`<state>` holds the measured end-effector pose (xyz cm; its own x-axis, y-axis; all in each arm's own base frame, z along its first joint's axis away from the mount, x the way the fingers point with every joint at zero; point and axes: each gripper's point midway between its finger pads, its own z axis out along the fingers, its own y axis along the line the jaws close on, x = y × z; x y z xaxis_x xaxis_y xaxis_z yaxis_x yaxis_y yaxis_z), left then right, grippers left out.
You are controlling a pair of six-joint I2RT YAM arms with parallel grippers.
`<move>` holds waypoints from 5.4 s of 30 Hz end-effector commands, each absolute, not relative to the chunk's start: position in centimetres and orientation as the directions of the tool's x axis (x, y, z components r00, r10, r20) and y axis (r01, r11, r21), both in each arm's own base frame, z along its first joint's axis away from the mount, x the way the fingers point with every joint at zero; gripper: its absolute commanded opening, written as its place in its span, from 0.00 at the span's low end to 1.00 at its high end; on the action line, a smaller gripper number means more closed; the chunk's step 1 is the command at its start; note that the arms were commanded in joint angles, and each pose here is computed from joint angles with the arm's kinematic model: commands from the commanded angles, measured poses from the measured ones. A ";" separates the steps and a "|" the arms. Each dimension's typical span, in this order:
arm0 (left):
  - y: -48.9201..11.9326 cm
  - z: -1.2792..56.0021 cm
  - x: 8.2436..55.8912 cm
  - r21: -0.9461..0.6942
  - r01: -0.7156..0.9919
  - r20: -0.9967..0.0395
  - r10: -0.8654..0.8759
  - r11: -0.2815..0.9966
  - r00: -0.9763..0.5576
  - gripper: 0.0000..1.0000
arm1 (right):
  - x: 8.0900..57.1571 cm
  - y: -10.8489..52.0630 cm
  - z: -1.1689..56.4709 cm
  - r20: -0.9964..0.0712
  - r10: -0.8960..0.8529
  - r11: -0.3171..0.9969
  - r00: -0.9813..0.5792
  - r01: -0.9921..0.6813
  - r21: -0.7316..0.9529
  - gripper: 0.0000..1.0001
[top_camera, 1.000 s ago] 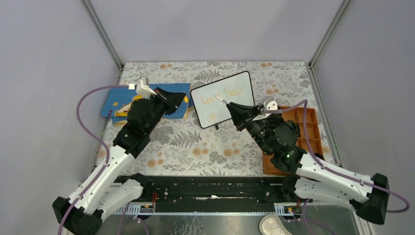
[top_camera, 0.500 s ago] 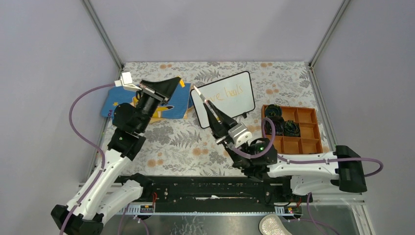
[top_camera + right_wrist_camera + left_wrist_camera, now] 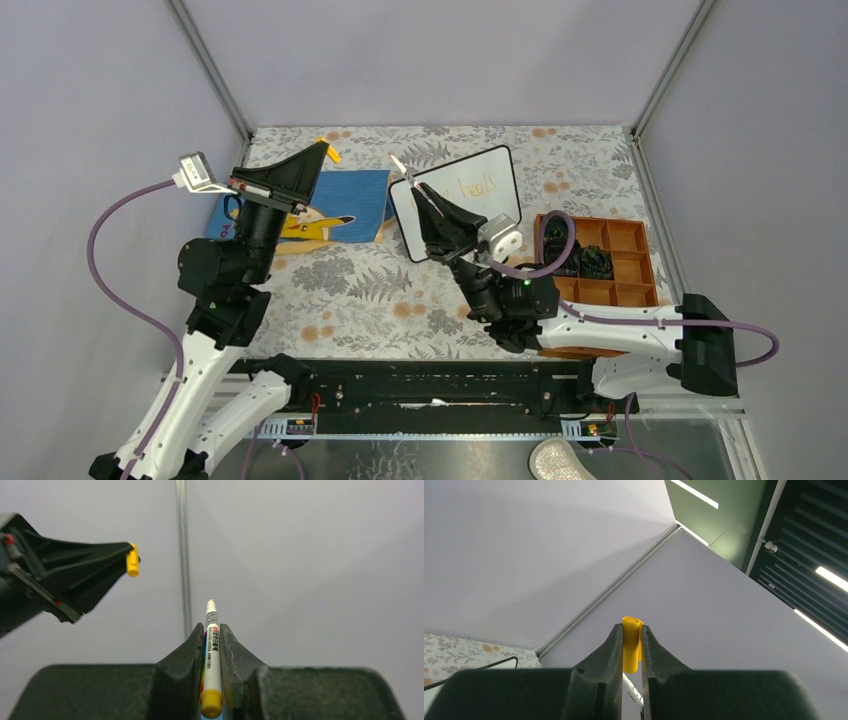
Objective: Write a sentence on the whiteboard
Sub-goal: Close the whiteboard marker at the center of the board.
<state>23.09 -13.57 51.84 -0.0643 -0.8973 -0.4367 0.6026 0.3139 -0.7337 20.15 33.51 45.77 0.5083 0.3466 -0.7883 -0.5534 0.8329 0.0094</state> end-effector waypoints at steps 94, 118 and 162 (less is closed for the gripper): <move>-15.0 50.2 22.1 -0.789 0.613 -0.257 -0.929 0.042 -0.267 0.00 | 16.3 36.0 49.3 -0.686 0.502 0.747 0.527 -0.663 0.037 0.00; -13.7 50.9 22.0 -0.785 0.615 -0.249 -0.947 0.076 -0.201 0.00 | 16.3 36.0 48.7 -0.693 0.497 0.745 0.522 -0.666 0.033 0.00; -14.1 50.8 22.5 -0.787 0.613 -0.253 -0.944 0.074 -0.211 0.00 | 16.1 36.0 48.6 -0.693 0.507 0.731 0.512 -0.681 0.031 0.00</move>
<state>23.29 -14.29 49.23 -0.2147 -0.9431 -0.2540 0.5658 0.0918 -0.8194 16.39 37.68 46.33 0.5119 0.4400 -0.7378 -0.6786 0.7338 -0.0332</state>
